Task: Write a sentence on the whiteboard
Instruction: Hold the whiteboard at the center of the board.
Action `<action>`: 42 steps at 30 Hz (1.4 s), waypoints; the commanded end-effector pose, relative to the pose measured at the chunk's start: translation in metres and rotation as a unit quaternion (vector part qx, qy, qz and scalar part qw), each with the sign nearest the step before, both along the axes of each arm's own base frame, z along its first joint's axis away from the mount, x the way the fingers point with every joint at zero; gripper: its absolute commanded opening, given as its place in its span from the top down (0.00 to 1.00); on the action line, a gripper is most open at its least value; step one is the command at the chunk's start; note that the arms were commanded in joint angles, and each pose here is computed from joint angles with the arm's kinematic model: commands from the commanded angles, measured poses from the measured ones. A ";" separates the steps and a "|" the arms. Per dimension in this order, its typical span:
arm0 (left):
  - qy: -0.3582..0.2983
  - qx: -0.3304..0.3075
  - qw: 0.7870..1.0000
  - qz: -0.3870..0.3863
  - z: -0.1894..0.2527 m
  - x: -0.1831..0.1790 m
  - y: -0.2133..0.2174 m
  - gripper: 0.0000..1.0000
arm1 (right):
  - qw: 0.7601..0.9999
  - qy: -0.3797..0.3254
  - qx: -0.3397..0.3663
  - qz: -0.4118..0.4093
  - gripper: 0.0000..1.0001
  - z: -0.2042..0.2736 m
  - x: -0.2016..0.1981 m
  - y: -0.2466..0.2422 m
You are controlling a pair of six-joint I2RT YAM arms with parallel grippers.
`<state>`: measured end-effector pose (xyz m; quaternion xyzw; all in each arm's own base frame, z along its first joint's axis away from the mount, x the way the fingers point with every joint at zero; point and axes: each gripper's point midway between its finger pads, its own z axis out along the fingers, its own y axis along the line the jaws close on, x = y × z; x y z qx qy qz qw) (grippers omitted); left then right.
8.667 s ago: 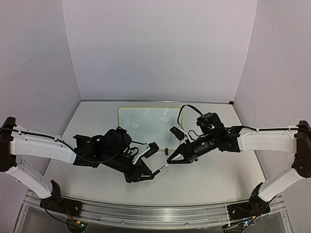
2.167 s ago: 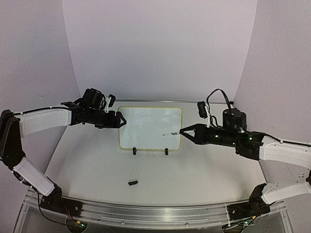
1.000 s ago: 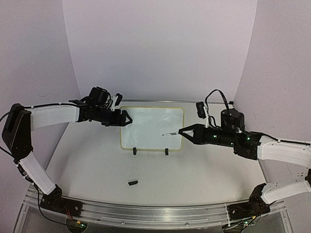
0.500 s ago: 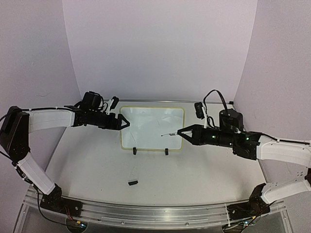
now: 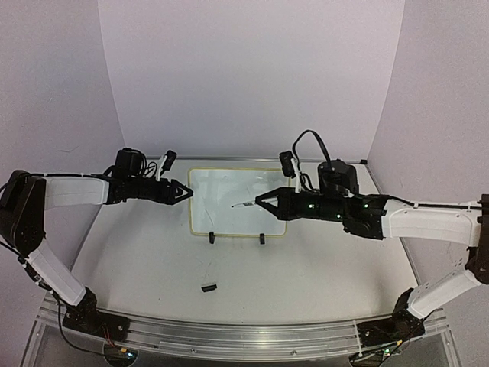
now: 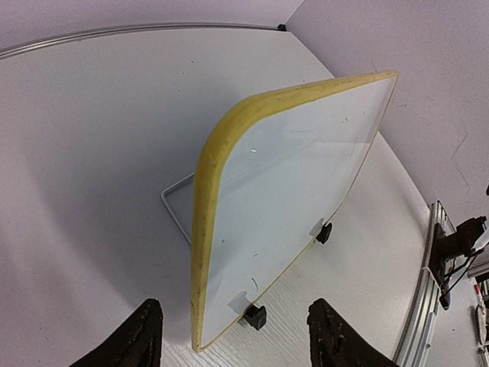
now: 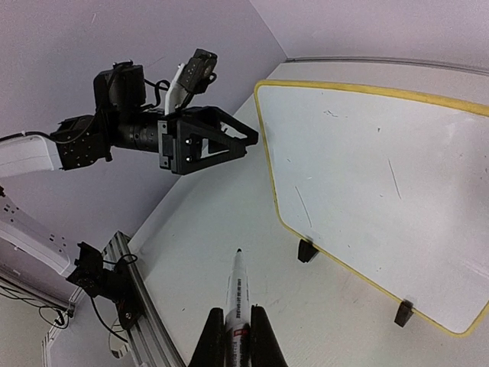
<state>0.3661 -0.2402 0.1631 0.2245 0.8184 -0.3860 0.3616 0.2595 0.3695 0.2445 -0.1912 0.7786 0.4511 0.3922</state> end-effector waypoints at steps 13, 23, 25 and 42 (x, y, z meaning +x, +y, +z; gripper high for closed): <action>-0.057 -0.009 0.997 -0.048 -0.012 -0.001 -0.005 0.66 | 0.999 -0.035 0.030 0.024 1.00 0.023 0.015 0.055; -0.072 -0.015 0.995 -0.064 -0.010 -0.012 -0.005 0.86 | 0.999 -0.052 0.015 0.007 1.00 0.025 0.027 0.062; -0.073 -0.018 0.995 -0.070 -0.009 -0.014 -0.006 0.89 | 0.998 -0.055 0.013 0.007 1.00 0.026 0.028 0.063; -0.070 -0.029 0.993 -0.095 -0.005 -0.028 -0.008 0.98 | 0.997 -0.079 0.005 -0.018 1.00 0.031 0.055 0.083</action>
